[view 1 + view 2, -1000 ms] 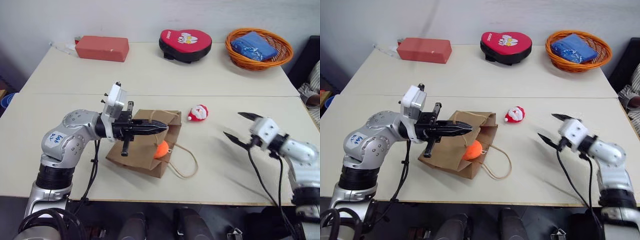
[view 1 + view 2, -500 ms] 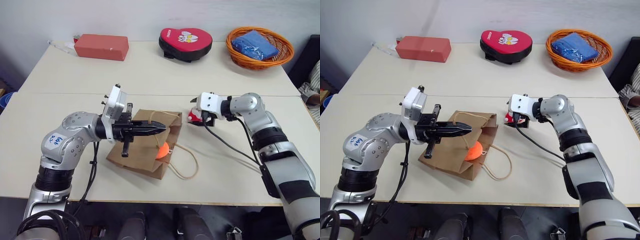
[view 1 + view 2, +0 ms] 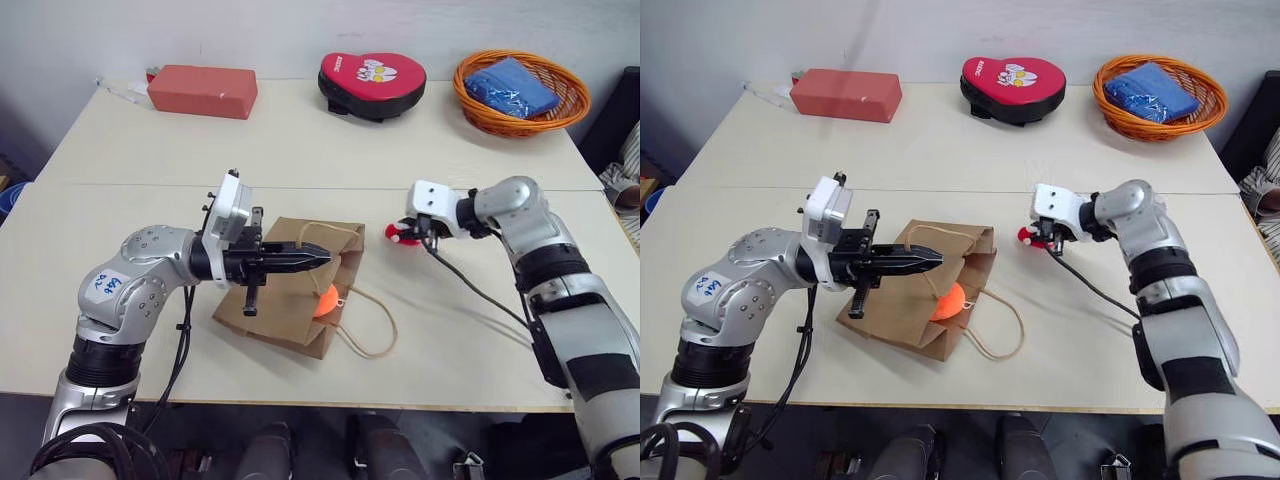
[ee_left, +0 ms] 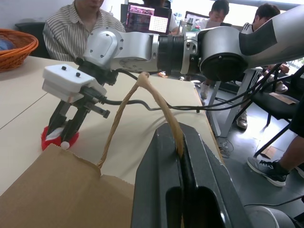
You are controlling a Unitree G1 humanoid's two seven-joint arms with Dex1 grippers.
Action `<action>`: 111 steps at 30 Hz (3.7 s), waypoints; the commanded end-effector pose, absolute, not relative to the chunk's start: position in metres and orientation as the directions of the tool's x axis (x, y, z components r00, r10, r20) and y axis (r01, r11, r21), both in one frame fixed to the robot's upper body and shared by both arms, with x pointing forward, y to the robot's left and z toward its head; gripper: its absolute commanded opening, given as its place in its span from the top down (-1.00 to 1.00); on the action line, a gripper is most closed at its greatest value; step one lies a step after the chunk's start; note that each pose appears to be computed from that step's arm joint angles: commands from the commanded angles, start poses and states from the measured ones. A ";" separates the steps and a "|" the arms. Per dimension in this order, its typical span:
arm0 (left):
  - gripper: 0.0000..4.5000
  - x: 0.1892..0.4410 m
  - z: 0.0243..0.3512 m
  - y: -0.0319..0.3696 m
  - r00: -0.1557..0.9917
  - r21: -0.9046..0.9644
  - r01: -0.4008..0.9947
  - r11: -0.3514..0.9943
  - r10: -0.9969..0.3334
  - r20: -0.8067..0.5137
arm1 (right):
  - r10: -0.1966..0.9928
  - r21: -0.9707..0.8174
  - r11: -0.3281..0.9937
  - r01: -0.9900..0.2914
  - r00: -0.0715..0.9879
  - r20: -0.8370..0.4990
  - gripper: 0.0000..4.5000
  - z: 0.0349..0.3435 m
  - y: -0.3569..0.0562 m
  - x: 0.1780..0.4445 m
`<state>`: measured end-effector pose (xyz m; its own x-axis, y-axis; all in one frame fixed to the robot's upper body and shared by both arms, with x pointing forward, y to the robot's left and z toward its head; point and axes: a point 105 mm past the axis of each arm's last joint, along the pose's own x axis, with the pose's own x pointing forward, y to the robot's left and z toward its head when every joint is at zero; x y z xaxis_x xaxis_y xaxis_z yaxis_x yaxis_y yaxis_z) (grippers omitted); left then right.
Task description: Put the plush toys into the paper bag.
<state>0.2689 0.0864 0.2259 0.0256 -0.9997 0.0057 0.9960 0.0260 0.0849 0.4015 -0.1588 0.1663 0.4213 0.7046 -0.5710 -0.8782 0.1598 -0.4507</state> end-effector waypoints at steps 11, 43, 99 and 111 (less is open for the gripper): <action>1.00 0.263 0.238 0.085 -0.047 0.096 0.994 -0.044 -0.999 0.026 | 0.950 -0.414 -0.003 -0.910 0.127 -0.285 0.86 0.172 -0.074 0.297; 1.00 0.262 0.237 0.089 -0.054 0.075 0.996 -0.052 -0.998 0.025 | 0.974 -0.096 0.171 -0.981 0.183 -0.132 -0.36 0.145 -0.042 0.333; 1.00 0.258 0.239 0.095 0.020 0.078 0.997 0.022 -0.999 0.026 | 0.889 -0.237 0.350 -0.906 0.401 -0.221 0.07 0.139 -0.071 0.341; 1.00 0.255 0.242 0.092 -0.030 0.058 0.998 -0.029 -0.999 0.029 | 0.962 -0.177 0.240 -0.955 0.259 -0.092 0.89 0.172 -0.037 0.318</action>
<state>0.2586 0.0912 0.2328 -0.0059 -0.9999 0.0107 0.9992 -0.0055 0.0391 0.3187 -0.0436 0.1615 0.2637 0.9569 -0.1217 -0.9576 0.2446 -0.1521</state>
